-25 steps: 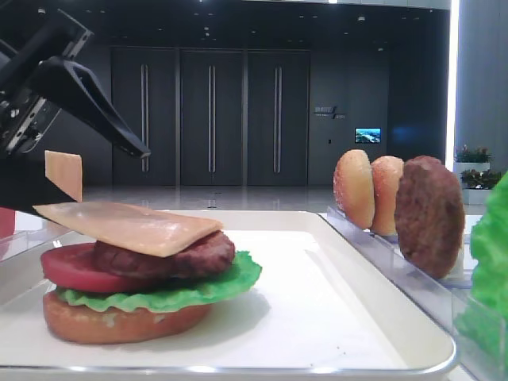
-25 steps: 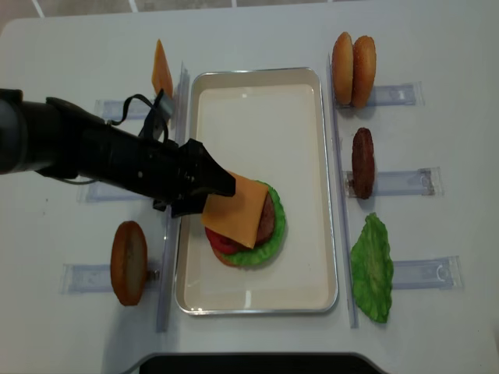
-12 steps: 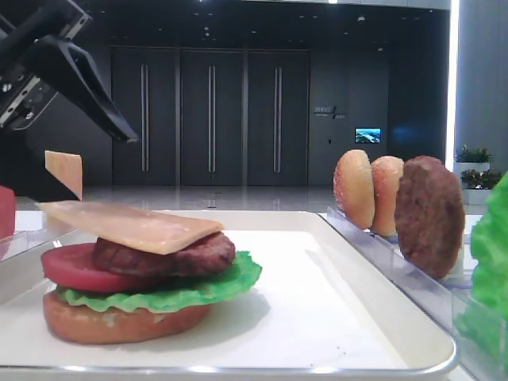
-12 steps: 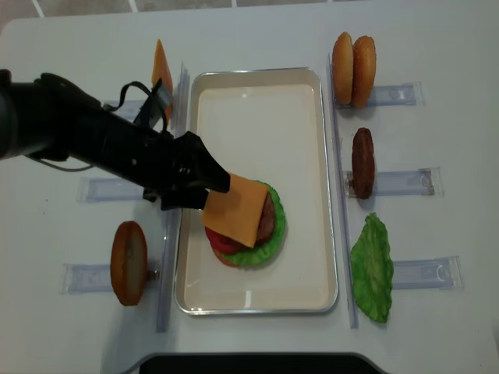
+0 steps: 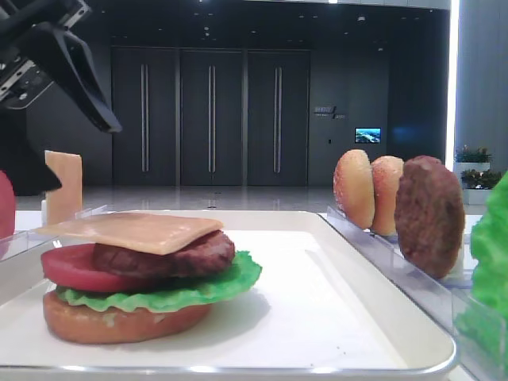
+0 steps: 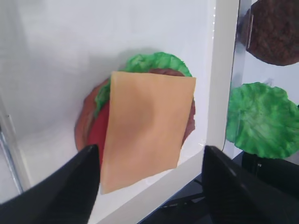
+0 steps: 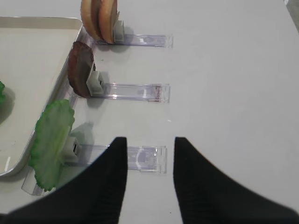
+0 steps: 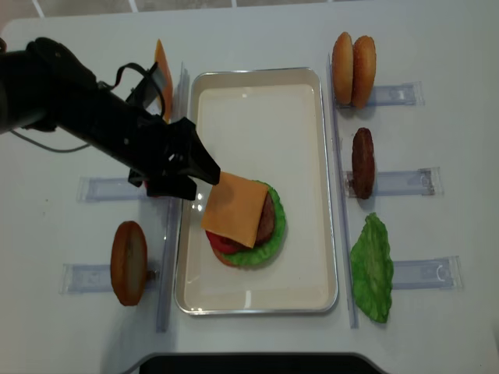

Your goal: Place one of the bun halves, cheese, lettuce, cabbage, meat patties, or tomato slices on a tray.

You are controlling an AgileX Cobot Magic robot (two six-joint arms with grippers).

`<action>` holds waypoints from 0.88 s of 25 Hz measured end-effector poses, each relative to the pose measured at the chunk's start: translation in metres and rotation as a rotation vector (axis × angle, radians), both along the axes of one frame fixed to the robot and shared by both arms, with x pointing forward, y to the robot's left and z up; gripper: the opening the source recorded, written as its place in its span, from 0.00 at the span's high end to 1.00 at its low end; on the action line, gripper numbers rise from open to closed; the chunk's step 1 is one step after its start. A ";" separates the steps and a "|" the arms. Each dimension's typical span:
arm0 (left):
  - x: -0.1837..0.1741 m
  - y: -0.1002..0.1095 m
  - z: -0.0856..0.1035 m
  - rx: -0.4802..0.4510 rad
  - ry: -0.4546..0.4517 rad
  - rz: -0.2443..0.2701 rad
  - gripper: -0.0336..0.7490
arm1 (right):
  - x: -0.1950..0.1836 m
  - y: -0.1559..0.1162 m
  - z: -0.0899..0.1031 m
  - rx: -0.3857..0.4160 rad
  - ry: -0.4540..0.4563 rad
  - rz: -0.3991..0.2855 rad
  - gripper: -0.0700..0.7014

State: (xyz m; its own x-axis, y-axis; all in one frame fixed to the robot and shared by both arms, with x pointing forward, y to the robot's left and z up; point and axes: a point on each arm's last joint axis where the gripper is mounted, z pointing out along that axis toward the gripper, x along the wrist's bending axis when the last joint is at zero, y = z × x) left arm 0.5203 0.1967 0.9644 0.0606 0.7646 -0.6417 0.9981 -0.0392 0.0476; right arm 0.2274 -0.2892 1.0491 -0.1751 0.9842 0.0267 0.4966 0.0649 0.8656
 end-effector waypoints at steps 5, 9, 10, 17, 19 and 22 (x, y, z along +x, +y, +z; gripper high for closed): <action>0.017 0.004 0.042 0.090 -0.086 -0.032 0.30 | 0.000 0.000 0.000 0.000 0.000 0.000 0.60; 0.027 0.021 0.077 0.309 -0.130 -0.075 0.30 | 0.000 0.000 0.000 0.000 0.000 0.000 0.60; 0.029 0.026 0.083 0.376 -0.142 -0.082 0.30 | 0.000 0.000 0.000 0.000 0.000 0.000 0.60; 0.041 0.074 0.104 0.622 -0.181 0.020 0.30 | 0.000 0.000 0.000 0.000 0.000 0.000 0.60; 0.042 0.092 0.104 0.654 -0.169 0.062 0.30 | 0.000 0.000 0.000 0.000 0.000 0.000 0.60; 0.041 0.120 0.105 0.710 -0.152 0.120 0.30 | 0.000 0.000 0.000 0.000 0.000 0.000 0.60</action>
State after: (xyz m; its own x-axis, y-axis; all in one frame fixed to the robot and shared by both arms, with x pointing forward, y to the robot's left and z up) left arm 0.5613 0.3167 1.0694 -0.0005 0.9998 0.0197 0.9818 -0.0032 0.1896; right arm 0.2274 -0.2892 1.0491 -0.1751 0.9842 0.0267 0.4966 0.0649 0.8656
